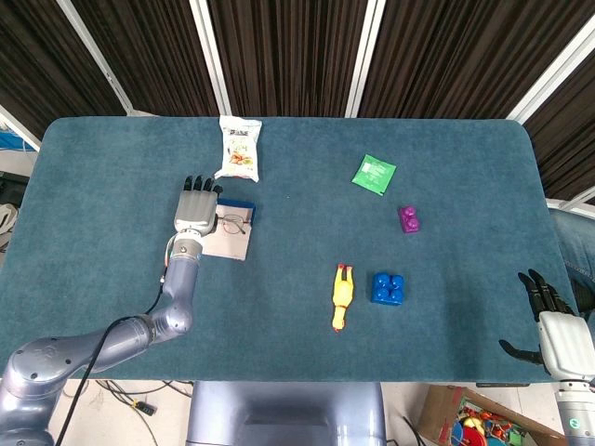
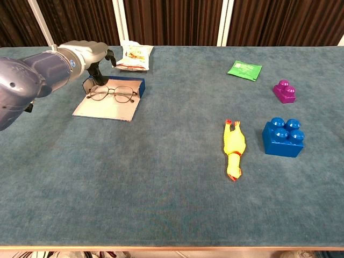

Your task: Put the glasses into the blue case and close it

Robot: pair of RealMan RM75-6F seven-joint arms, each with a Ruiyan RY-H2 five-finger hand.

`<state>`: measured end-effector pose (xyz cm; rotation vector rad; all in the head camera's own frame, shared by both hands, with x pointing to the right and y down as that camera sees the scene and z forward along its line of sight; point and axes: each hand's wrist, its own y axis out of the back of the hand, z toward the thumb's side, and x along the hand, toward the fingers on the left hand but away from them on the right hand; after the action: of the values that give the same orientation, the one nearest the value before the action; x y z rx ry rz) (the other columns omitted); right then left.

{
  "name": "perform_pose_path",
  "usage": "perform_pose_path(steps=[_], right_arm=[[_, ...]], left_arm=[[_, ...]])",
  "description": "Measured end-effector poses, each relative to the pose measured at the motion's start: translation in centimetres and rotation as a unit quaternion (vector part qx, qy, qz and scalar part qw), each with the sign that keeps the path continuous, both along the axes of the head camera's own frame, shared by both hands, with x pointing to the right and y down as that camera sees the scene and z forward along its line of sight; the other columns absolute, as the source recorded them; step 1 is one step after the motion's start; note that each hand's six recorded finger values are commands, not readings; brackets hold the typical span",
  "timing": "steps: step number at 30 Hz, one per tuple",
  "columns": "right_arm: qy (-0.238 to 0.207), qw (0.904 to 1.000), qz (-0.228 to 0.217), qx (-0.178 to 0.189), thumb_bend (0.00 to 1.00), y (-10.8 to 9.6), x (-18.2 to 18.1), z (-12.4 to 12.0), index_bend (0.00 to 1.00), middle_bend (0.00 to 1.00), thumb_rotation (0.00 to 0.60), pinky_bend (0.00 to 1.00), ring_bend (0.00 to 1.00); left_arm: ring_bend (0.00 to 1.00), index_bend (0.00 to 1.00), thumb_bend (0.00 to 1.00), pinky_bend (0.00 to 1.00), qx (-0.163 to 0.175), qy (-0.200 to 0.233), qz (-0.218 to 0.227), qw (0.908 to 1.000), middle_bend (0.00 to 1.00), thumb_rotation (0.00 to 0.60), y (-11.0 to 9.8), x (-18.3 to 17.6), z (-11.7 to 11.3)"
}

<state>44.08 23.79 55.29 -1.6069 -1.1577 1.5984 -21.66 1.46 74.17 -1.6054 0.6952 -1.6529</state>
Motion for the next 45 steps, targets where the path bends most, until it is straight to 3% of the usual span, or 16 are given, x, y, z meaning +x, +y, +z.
perform_pose_path(steps=[2,4,6,10,12,17,24,32,45], right_arm=[[0.001,1.0,0.001,0.0,0.17,0.0,0.1,0.0,0.0,0.0,0.6,0.27,0.12],[0.001,1.0,0.004,0.0,0.17,0.0,0.1,0.0,0.0,0.0,0.6,0.27,0.12],[0.001,1.0,0.006,0.0,0.17,0.0,0.2,0.0,0.0,0.0,0.6,0.27,0.12],[0.001,1.0,0.005,0.001,0.17,-0.1,0.1,0.0,0.0,0.0,0.6,0.27,0.12],[0.002,1.0,0.005,0.001,0.17,-0.1,0.1,0.0,0.0,0.0,0.6,0.27,0.12],[0.003,1.0,0.007,0.0,0.17,0.0,0.1,0.1,0.0,0.0,0.6,0.27,0.12],[0.003,0.9999,0.012,-0.002,0.17,0.0,0.2,0.1,0.0,0.0,0.6,0.27,0.12],[0.003,0.9999,0.016,-0.002,0.18,-0.1,0.3,0.1,0.0,0.0,0.6,0.27,0.12],[0.005,0.9998,0.017,-0.001,0.18,-0.1,0.4,0.1,0.0,0.0,0.6,0.27,0.12]], left_arm=[[0.01,0.2,0.48,0.03,0.005,0.004,0.009,0.9999,0.13,0.6,0.4,0.1,-0.7],[0.07,0.2,0.48,0.19,0.011,0.01,0.018,0.9997,0.16,0.6,1.1,0.1,-1.5],[0.19,0.2,0.48,0.42,0.016,0.018,0.025,0.9994,0.2,0.6,1.8,0.0,-2.2],[0.42,0.19,0.48,0.63,0.022,0.042,0.038,0.9981,0.3,0.6,4.1,-1.1,-3.5],[0.51,0.19,0.48,0.68,0.015,0.055,0.038,0.9976,0.36,0.6,5.2,-1.8,-3.7],[0.64,0.17,0.52,0.75,-0.014,0.079,0.015,0.9967,0.51,0.6,7.2,-3.2,-3.7],[0.68,0.13,0.55,0.76,-0.042,0.089,-0.009,0.9951,0.62,0.6,8.5,-2.9,-2.4],[0.68,0.08,0.55,0.76,-0.096,0.094,-0.039,0.9902,0.63,0.6,9.1,-2.6,-0.4],[0.68,0.05,0.55,0.76,-0.092,0.077,-0.066,0.9905,0.63,0.6,8.4,-2.3,1.4]])
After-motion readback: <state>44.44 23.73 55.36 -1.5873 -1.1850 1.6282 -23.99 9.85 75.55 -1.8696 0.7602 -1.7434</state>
